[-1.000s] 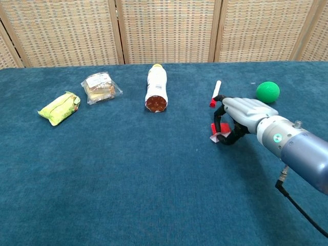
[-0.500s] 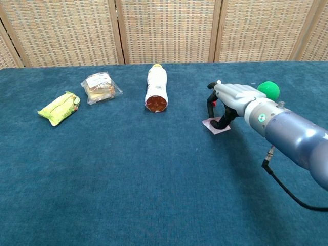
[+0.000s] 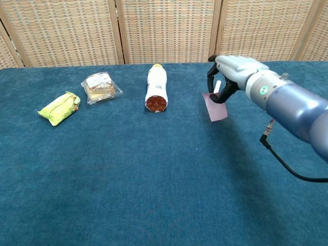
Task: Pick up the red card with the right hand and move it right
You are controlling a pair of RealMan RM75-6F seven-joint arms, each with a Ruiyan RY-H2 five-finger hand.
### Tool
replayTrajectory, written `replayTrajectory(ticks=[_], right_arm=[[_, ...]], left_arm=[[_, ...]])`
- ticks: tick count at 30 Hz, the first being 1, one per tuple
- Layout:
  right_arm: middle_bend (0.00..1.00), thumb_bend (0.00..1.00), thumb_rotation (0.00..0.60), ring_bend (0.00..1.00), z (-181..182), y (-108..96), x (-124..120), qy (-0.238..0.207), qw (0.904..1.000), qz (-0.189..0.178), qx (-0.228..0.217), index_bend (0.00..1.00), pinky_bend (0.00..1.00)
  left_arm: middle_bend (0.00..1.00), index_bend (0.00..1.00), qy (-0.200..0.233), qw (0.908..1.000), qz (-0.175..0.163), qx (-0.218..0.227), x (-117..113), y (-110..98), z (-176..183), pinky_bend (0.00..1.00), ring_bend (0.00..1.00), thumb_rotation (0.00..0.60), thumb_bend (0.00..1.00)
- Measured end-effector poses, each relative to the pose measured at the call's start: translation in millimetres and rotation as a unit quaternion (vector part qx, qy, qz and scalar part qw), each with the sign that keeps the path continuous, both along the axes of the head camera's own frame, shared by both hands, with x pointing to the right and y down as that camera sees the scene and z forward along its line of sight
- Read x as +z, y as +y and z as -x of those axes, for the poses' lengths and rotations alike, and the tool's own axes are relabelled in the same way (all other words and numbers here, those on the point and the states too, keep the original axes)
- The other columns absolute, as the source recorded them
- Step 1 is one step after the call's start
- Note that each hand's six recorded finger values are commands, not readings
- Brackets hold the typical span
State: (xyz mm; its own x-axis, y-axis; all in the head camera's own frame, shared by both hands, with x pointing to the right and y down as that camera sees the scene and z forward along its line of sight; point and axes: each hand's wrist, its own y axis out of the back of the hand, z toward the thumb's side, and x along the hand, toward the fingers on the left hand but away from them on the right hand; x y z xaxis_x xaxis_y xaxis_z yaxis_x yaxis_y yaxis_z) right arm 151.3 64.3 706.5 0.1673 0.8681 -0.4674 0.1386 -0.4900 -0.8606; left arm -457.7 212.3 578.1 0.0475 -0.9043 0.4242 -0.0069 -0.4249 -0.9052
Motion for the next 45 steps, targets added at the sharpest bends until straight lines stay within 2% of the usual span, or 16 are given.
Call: replayTrajectory(ticks=[8,13,19,24,29,35,41,45], right_arm=[[0.08,0.58,0.600,0.00,-2.2,-6.1,-27.7,-0.016,0.9995,-0.026,-0.001,0.62,0.00],[0.07,0.58,0.600,0.00,-7.2,1.1,-46.5,-0.066,0.9975,-0.018,0.014,0.62,0.00],[0.07,0.57,0.600,0.00,-43.9,17.9,-74.7,-0.138,0.9891,-0.006,0.050,0.62,0.00],[0.07,0.57,0.600,0.00,-85.5,35.2,-94.7,-0.156,0.9853,-0.024,0.066,0.62,0.00],[0.07,0.56,0.600,0.00,-107.5,57.3,-105.1,-0.178,0.9812,-0.023,0.071,0.63,0.00],[0.07,0.56,0.600,0.00,-134.4,83.9,-113.0,-0.183,0.9799,-0.032,0.073,0.63,0.00],[0.07,0.56,0.600,0.00,-160.6,113.6,-114.4,-0.236,0.9663,-0.006,0.103,0.63,0.00],[0.07,0.56,0.600,0.00,-174.8,134.0,-118.9,-0.289,0.9494,0.027,0.121,0.64,0.00]], left_arm=[[0.00,0.00,0.003,1.0000,-0.004,0.001,-2.7,-0.2,-0.9,0.07,0.00,0.600,0.10],[0.00,0.00,0.006,1.0000,-0.006,0.005,-4.6,0.8,-3.4,0.07,0.00,0.600,0.10],[0.00,0.00,0.007,0.9998,-0.014,0.013,-9.1,2.4,-7.3,0.07,0.00,0.600,0.10],[0.00,0.00,0.009,0.9993,-0.025,0.025,-15.0,5.5,-14.0,0.07,0.00,0.600,0.10],[0.00,0.00,0.009,0.9990,-0.031,0.030,-18.9,7.7,-17.1,0.07,0.00,0.600,0.09],[0.00,0.00,0.013,0.9984,-0.044,0.034,-26.8,9.8,-19.6,0.07,0.00,0.600,0.10],[0.00,0.00,0.016,0.9981,-0.045,0.038,-28.2,10.7,-21.2,0.07,0.00,0.600,0.09],[0.00,0.00,0.016,0.9980,-0.045,0.042,-27.4,11.9,-23.3,0.07,0.00,0.600,0.09]])
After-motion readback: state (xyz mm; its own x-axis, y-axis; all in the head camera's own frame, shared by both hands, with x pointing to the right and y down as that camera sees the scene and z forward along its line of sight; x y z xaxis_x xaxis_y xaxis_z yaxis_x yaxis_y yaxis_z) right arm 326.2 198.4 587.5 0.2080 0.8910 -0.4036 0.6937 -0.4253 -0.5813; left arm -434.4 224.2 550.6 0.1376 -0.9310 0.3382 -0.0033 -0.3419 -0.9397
